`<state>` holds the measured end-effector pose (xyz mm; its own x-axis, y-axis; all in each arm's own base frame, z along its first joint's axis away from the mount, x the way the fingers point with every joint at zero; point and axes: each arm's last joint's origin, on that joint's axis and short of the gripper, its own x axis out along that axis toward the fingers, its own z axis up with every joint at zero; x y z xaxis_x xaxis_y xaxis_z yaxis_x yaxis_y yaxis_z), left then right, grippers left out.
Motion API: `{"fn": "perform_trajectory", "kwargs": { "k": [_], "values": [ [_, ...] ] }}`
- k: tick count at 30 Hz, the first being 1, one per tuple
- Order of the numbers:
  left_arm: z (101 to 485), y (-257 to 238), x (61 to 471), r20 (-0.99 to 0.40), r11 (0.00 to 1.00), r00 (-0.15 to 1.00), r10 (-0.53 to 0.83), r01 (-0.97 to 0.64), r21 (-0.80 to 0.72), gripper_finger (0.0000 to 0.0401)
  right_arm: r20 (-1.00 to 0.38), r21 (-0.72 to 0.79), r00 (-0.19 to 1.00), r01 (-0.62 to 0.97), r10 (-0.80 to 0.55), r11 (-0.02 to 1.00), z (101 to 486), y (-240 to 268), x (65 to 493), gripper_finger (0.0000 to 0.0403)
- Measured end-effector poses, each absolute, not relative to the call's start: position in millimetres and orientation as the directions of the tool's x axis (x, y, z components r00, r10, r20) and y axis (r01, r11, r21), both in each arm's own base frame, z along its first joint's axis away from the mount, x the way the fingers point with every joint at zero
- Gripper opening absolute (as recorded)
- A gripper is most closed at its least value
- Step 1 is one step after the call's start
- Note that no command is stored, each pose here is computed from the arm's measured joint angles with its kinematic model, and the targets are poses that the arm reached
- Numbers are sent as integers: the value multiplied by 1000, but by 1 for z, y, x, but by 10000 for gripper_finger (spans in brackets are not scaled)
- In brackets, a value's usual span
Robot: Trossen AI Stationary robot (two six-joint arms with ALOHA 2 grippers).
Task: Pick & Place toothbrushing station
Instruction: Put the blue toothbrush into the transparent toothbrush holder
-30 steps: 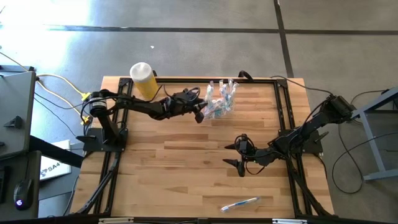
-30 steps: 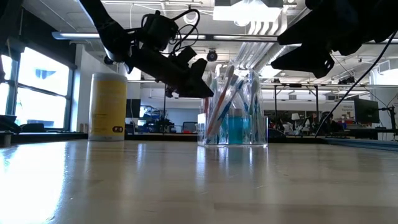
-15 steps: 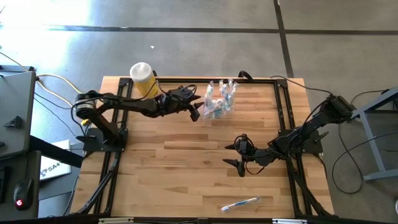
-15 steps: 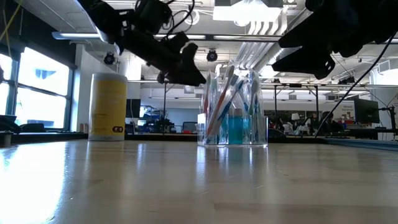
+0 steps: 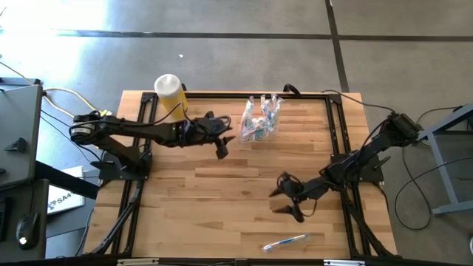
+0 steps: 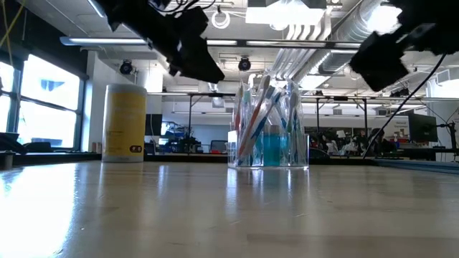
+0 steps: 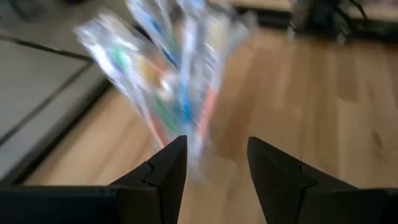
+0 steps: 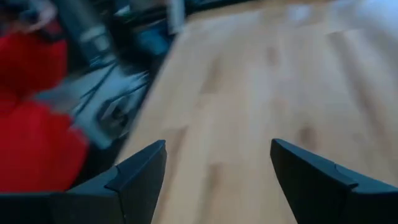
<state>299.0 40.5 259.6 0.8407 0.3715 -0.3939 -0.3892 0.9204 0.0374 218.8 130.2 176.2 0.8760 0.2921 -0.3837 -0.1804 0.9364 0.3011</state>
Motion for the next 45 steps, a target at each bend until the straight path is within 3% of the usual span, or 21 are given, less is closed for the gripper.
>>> {"fn": "perform_trajectory", "kwargs": {
  "k": [6, 11, 17, 21, 34, 45],
  "values": [
    [253, 10, 297, -469, 951, 836, 285, -309, 28, 164, -399, 330, 794, -342, 459, 880, 175, 150, 206, 281],
    [251, -13, 296, -489, 968, 844, 219, -250, 1, 164, -362, 339, 786, -389, 501, 856, 193, 173, 201, 266],
    [251, -34, 294, -489, 981, 858, 159, -191, -17, 164, -456, 150, 796, -373, 398, 916, 226, 201, 204, 225],
    [251, -42, 293, -489, 985, 862, 134, -169, -29, 164, -560, 162, 754, -306, 343, 938, 234, 214, 212, 205],
    [248, -48, 290, -519, 978, 848, 109, -185, -96, 164, -731, 278, 554, -292, 399, 915, 201, 251, 240, 169],
    [256, -95, 283, -440, 986, 898, -30, -46, -160, 164, -756, 260, 531, -291, 382, 921, 149, 268, 256, 168]
  ]
}}
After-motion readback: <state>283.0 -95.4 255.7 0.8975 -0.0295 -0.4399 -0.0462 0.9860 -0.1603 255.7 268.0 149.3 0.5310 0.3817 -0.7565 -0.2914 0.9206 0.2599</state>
